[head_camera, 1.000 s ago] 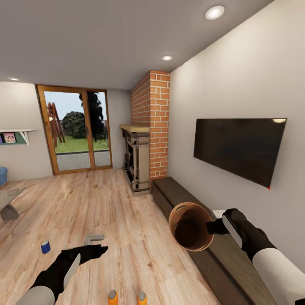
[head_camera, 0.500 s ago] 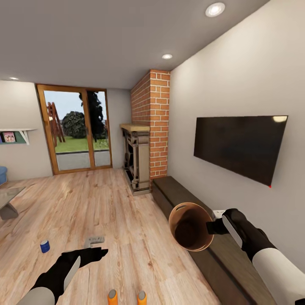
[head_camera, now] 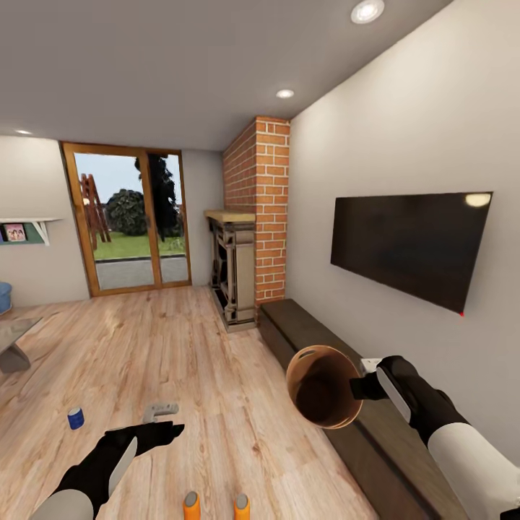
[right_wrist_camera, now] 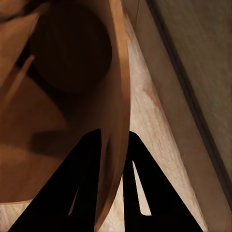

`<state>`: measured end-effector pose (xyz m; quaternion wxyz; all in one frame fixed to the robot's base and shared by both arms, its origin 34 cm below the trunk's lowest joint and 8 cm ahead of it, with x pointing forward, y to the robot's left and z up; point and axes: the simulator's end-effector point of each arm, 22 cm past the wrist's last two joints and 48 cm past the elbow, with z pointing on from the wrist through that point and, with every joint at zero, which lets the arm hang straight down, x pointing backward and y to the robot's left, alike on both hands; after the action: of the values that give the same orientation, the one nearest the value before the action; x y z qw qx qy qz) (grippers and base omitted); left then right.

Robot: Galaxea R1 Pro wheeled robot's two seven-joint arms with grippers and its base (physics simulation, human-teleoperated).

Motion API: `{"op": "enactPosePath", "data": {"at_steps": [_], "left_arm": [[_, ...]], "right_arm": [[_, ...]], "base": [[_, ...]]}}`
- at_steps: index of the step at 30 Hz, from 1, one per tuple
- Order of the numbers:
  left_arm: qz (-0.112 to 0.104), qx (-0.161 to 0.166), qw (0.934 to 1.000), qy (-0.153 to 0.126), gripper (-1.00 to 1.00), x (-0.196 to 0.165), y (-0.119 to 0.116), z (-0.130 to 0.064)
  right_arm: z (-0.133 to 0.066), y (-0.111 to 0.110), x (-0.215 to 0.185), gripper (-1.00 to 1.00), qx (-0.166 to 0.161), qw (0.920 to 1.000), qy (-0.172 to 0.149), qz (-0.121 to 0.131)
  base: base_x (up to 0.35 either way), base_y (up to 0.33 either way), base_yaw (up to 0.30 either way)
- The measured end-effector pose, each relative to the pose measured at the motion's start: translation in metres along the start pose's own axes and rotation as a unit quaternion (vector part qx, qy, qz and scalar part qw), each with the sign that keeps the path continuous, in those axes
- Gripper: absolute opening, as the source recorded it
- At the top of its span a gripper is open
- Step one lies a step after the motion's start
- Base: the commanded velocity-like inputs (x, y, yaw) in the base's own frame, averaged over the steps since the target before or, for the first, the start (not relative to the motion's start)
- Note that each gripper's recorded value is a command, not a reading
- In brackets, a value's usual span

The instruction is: Put the three can of soda from the living room inside the tash can in the kitchen.

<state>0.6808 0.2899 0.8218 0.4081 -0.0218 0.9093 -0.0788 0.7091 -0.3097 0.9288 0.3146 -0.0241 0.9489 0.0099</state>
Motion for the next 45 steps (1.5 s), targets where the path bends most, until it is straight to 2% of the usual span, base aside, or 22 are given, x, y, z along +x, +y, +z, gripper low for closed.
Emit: {"op": "enactPosePath", "data": {"at_steps": [3,15,21,32,45], "left_arm": [[0.0,0.0,1.0,-0.001,1.0,0.002,0.001,0.003],[-0.006,0.0,1.0,-0.004,1.0,0.012,0.005,0.014],[-0.009,-0.002,0.9999,-0.005,1.0,0.018,0.01,0.02],[-0.011,-0.036,0.9992,-0.011,1.0,0.025,0.03,0.029],[-0.009,-0.049,0.9985,-0.023,1.0,0.036,0.037,0.043]], "right_arm": [[0.004,0.007,0.002,-1.0,-0.01,0.9999,-0.001,0.005],[0.02,0.012,0.014,-1.0,-0.003,0.9998,0.004,-0.017],[0.027,0.014,0.019,-1.0,-0.005,0.9998,0.004,-0.017],[0.041,0.013,0.024,-1.0,-0.004,0.9998,-0.006,-0.019],[0.057,0.013,0.035,-1.0,-0.004,0.9998,-0.008,-0.019]], "base": [[0.0,0.0,0.0],[0.0,0.0,0.0],[0.0,0.0,0.0],[0.0,0.0,0.0],[0.0,0.0,0.0]]}}
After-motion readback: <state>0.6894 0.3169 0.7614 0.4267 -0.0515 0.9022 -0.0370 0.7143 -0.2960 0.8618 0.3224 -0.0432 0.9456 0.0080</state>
